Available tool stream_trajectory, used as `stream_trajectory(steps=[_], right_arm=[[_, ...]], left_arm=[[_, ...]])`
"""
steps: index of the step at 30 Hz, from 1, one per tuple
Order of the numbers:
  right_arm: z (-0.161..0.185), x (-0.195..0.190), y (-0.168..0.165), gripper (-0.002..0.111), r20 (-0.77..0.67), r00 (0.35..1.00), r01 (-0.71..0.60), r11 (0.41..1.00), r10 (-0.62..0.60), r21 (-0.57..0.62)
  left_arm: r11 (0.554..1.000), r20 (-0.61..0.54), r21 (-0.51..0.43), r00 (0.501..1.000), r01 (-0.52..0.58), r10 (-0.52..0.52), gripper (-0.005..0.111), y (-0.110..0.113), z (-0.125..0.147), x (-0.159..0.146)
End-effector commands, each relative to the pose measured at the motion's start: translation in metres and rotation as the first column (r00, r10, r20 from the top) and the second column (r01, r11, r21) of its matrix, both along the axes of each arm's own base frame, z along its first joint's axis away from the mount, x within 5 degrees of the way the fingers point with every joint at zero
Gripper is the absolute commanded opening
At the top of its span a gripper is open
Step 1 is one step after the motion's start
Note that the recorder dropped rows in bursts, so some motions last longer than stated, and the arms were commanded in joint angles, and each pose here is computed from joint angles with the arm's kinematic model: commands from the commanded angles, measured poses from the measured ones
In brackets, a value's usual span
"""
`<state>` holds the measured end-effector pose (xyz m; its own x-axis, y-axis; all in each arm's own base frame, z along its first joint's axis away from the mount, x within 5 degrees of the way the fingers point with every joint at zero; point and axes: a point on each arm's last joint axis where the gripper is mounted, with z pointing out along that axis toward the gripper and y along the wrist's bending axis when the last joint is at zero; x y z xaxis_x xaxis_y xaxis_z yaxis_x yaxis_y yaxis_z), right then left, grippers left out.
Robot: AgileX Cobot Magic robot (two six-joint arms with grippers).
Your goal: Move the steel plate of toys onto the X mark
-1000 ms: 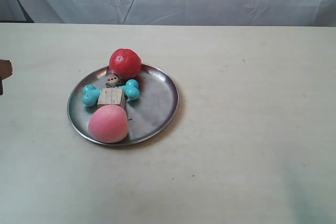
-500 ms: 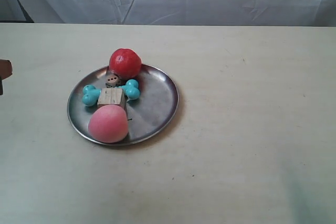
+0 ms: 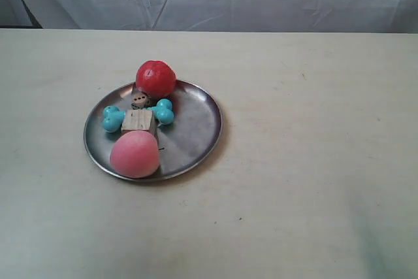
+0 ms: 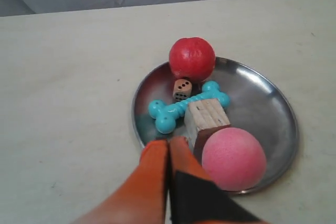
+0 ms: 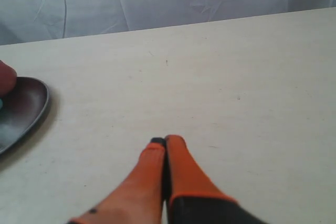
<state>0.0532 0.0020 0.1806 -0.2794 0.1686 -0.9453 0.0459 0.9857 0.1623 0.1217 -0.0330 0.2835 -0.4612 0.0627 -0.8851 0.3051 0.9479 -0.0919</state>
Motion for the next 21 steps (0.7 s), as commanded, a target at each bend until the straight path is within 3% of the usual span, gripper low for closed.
stream_trajectory(steps=[1, 9, 16, 21], right_arm=[[0.0, 0.0, 0.0, 0.0, 0.013, 1.0, 0.006, 1.0, -0.006, -0.002], [0.0, 0.0, 0.0, 0.0, 0.014, 1.0, 0.004, 1.0, -0.005, 0.021], [0.001, 0.0, 0.0, 0.0, 0.019, 1.0, 0.005, 1.0, -0.006, 0.017], [0.001, 0.0, 0.0, 0.0, 0.019, 1.0, 0.005, 1.0, -0.006, 0.02]], left_arm=[[0.991, 0.112, -0.061, 0.986, -0.117, 0.123, 0.0, 0.012, -0.02, -0.032], [0.985, 0.299, -0.098, 0.94, -0.14, 0.164, 0.0, 0.019, -0.061, -0.073], [0.966, 0.197, -0.121, 0.949, -0.227, 0.248, 0.0, 0.025, -0.079, -0.073], [0.962, 0.19, -0.126, 0.946, -0.242, 0.263, 0.0, 0.026, -0.088, -0.071]])
